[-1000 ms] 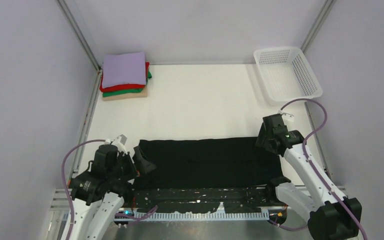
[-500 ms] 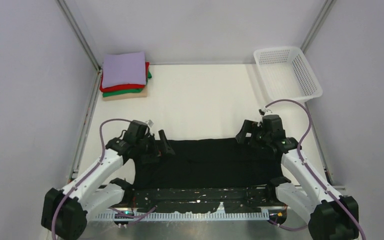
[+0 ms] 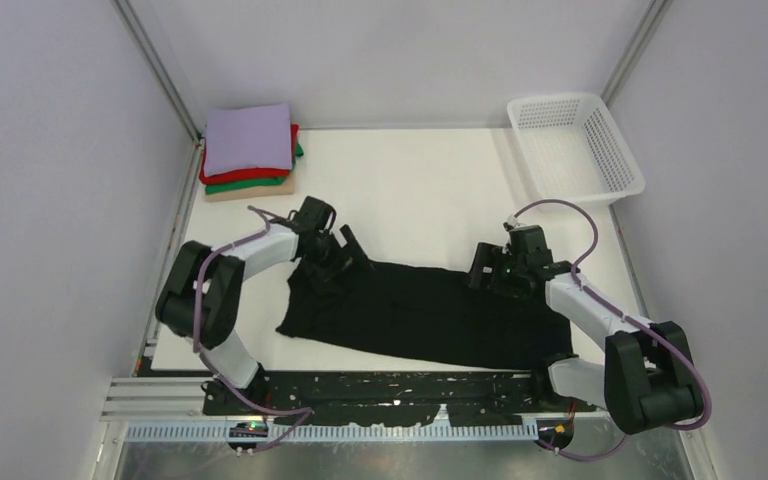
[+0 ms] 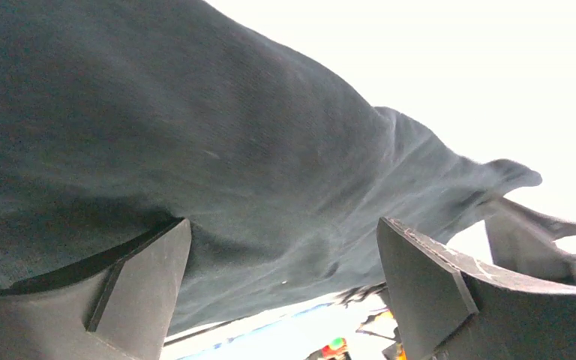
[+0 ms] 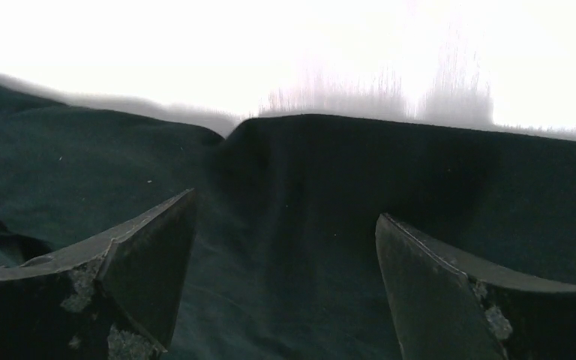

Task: Fold and stack the t-shirts
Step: Rotate the tshirt 90 degrees, then grab the bottom of the folded rectangular tshirt with both arms, then fold the folded rectangular tshirt in 1/3 of the way, then grab one side of the 2/3 rectangular tshirt with both arms

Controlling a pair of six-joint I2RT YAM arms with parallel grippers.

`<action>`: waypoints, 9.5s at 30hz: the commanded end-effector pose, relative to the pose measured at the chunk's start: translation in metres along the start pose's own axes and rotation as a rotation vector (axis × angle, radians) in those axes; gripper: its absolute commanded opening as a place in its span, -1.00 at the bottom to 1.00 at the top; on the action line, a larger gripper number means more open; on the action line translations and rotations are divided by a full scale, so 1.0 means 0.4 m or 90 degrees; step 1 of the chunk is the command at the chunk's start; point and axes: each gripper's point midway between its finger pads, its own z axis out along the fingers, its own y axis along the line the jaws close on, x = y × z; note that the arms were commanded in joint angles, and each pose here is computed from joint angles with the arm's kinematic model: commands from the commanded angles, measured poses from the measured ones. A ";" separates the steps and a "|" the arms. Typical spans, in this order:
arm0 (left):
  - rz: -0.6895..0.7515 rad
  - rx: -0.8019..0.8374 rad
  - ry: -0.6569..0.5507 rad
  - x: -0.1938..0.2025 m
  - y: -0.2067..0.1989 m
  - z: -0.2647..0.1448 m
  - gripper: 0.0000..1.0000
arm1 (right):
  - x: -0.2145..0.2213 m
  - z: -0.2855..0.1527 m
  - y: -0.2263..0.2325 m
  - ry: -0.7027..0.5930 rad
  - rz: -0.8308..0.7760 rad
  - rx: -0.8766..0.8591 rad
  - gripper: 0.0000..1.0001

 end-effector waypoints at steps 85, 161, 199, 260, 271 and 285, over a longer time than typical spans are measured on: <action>0.298 0.287 -0.410 -0.035 -0.072 -0.353 0.99 | -0.110 0.166 0.393 -0.010 -0.322 -0.016 0.91; 0.265 0.197 0.001 0.236 0.143 -0.048 -0.97 | 0.303 -0.036 0.234 0.144 -0.051 -0.180 0.01; 0.270 0.307 -0.185 0.026 -0.151 -0.225 -1.00 | -0.039 -0.119 0.343 -0.113 -0.060 -0.191 -0.89; 0.226 0.245 -0.117 -0.274 -0.195 -0.131 0.99 | -0.326 0.102 0.264 -0.080 0.024 -0.190 0.91; 0.171 0.197 -0.075 -0.189 -0.075 -0.042 0.84 | -0.170 0.061 0.242 -0.040 0.057 -0.219 0.91; 0.142 0.200 -0.023 -0.174 -0.071 0.028 -0.50 | -0.126 0.097 0.253 0.004 0.094 -0.230 0.97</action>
